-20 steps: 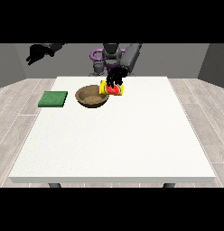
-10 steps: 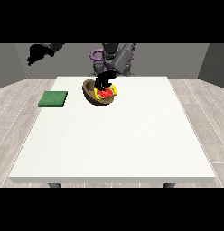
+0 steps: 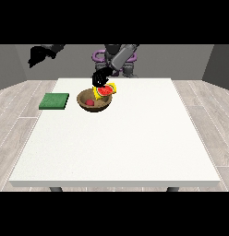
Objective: Pick the cup and pour the ball into the bowl, then pick the bowl and place it on the pad
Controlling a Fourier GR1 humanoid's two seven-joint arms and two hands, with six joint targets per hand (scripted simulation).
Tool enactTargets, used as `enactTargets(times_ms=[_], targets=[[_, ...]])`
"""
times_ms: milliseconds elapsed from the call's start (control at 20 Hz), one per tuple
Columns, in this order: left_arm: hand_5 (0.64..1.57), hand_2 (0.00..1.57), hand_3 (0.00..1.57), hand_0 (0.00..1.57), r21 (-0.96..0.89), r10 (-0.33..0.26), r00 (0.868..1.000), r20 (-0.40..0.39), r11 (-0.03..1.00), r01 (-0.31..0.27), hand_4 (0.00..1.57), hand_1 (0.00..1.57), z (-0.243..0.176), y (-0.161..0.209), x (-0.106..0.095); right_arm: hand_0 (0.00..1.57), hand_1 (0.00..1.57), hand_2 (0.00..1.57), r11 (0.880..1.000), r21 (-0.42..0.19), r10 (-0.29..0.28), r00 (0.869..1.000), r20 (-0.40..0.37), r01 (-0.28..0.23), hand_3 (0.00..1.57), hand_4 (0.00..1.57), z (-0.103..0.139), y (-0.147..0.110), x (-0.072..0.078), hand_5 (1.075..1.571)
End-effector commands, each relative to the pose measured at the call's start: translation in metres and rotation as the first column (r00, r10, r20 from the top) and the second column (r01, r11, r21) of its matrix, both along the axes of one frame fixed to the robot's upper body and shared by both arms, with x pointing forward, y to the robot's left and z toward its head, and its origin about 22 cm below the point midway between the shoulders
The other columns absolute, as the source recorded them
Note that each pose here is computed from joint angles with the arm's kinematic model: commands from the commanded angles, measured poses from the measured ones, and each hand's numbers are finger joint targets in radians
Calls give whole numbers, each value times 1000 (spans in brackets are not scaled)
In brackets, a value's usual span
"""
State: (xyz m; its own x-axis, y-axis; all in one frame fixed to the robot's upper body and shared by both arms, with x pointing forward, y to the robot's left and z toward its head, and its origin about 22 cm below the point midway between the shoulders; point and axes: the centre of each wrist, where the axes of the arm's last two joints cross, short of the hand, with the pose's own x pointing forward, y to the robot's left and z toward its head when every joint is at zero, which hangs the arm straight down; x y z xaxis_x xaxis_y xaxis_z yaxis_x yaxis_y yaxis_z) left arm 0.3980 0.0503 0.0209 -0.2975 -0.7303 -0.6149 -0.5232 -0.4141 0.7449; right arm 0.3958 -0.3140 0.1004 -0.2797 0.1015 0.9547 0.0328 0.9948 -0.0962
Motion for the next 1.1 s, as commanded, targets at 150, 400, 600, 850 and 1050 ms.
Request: enactTargets(times_ms=[150, 400, 600, 850, 1050], targets=[[1207, 1571, 1571, 1527, 52, -93, 995, 29, 994, 92, 1490, 1527, 44, -44, -10, 0, 0, 350, 990, -122, 74, 997, 23, -71, 646, 584, 43, 4, 19, 1565], [1144, 1571, 1571, 1517, -161, -111, 994, 9, 981, 111, 1546, 1517, 58, -45, -8, 0, 0, 337, 994, -106, 20, 1000, 20, -18, 598, 579, 43, -41, 7, 1564], [1362, 1571, 1571, 1482, -354, -163, 987, 7, 922, 155, 1361, 1482, 96, -51, -6, 0, 0, 365, 992, -119, -43, 999, -30, 39, 643, 564, 6, -49, -4, 1564], [1501, 1571, 1571, 1571, -602, -139, 990, 20, 789, 123, 1148, 1571, 122, 13, 17, 0, 0, 468, 989, -103, -109, 992, -63, 102, 617, 574, -6, -76, -19, 1564], [1450, 1571, 1571, 1527, -747, -166, 986, -16, 658, 98, 1316, 1527, 114, 61, 23, 0, 0, 494, 990, -101, -100, 994, -36, 95, 659, 578, -2, -61, -14, 1567]])
